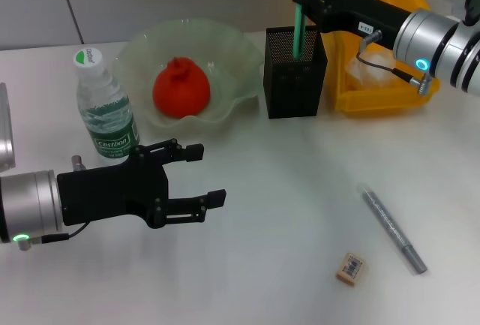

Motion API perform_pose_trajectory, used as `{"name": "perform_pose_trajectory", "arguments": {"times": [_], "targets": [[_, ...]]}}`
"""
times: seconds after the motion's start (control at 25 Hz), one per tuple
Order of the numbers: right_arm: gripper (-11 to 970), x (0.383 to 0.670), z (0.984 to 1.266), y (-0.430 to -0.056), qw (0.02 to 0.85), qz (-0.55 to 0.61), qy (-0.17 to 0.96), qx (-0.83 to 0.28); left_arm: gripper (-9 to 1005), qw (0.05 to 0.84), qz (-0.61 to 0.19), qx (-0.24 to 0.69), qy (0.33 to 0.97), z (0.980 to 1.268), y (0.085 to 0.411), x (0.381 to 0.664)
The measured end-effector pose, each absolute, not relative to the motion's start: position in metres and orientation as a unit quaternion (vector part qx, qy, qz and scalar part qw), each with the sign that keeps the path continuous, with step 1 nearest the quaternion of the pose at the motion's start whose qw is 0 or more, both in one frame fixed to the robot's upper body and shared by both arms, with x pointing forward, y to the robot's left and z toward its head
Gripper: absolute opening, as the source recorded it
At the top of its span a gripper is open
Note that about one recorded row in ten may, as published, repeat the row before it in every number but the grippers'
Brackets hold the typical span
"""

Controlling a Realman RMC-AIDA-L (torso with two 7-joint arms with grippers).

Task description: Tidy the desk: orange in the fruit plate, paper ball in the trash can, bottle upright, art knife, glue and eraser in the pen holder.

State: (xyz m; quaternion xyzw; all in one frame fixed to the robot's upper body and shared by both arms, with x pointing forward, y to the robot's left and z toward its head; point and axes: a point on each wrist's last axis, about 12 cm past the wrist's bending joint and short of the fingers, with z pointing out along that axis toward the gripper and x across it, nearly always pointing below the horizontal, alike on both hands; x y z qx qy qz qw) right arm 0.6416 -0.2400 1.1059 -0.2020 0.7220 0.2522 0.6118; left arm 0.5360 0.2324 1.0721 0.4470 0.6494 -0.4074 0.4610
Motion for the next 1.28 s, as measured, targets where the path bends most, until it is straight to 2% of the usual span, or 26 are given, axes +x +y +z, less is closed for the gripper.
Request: {"name": "perform_pose_trajectory", "arguments": {"times": [0.2,0.4,0.84,1.28], "targets": [[238,0.641,1.104,-0.2396,0.608,0.251,0.725,-0.204,834,0.463,-0.409,0.445,0.648,1.0726,0.2337,0.5351],[447,0.6408,1.1034,-0.2396,0.607,0.251,0.726,-0.203,834,0.463,-0.409,0.444,0.648,1.0727,0.2347,0.5346],[795,0.6402,1.1052,-0.2392,0.609,0.258,0.722,-0.203,834,0.464,-0.411,0.444,0.647,1.0727,0.2356,0.5335],[790,0.6411,1.109,-0.2405,0.606,0.268,0.723,-0.196,834,0.463,-0.411,0.443,0.648,1.0715,0.2362,0.5322]]}}
